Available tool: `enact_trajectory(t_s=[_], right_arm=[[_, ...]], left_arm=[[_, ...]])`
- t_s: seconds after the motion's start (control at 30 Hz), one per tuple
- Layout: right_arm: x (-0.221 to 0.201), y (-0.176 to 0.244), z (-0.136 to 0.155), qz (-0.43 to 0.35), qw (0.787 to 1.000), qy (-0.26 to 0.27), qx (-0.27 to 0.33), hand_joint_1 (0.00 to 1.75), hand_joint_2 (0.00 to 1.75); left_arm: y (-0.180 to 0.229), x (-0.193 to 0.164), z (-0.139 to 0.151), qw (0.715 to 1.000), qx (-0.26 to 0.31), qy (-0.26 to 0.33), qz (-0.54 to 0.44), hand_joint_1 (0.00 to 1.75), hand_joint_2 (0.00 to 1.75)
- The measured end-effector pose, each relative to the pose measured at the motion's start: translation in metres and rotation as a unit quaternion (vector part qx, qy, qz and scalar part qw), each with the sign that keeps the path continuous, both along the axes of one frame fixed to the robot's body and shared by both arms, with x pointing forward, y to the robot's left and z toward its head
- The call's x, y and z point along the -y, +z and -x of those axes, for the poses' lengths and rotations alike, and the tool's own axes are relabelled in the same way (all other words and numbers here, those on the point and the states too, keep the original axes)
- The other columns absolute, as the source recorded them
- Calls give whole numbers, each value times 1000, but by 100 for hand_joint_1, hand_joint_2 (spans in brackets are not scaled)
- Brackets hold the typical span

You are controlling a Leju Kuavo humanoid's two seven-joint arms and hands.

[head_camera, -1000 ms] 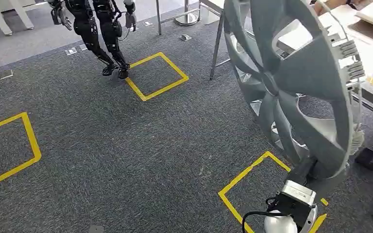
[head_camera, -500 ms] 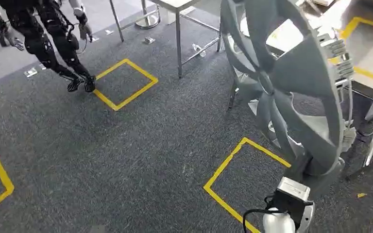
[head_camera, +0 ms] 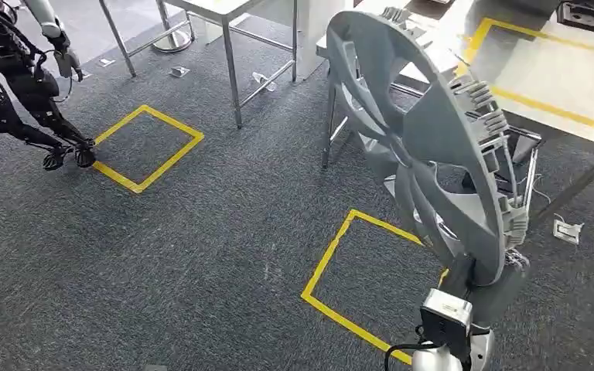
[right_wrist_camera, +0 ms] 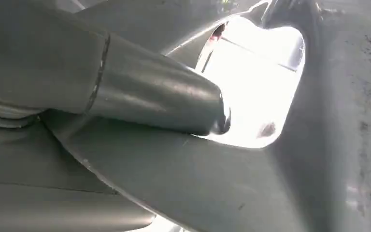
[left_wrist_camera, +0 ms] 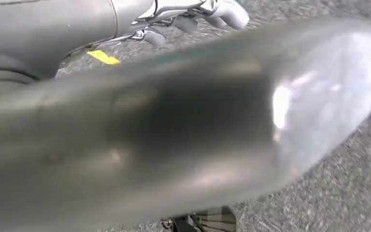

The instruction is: Take the parts from the cabinet and place them on the table.

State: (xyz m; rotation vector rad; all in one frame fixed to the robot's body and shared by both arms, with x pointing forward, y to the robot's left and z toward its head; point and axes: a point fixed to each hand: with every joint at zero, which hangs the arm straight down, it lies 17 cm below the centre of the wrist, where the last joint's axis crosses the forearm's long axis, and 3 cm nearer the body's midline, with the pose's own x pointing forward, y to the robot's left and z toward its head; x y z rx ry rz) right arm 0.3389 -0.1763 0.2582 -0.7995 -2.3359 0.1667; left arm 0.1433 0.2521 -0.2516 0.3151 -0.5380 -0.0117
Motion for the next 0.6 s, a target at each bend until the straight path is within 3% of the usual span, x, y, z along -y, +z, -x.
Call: enact_trajectory(t_s=[0.27,0.43,0.6], right_arm=[[-12,-5,-9,6,999,28,-24,175,0],[8,-9,0,-5,1000,-3,-21,175,0],[14,-9,3,-6,1000,-8,-19,175,0]], left_arm=[[2,6,-2,1000,6,-3,-3,0,0],[11,16,-25,999,38,-30,-3,0,0],[11,17,-26,999,38,-32,-3,0,0]])
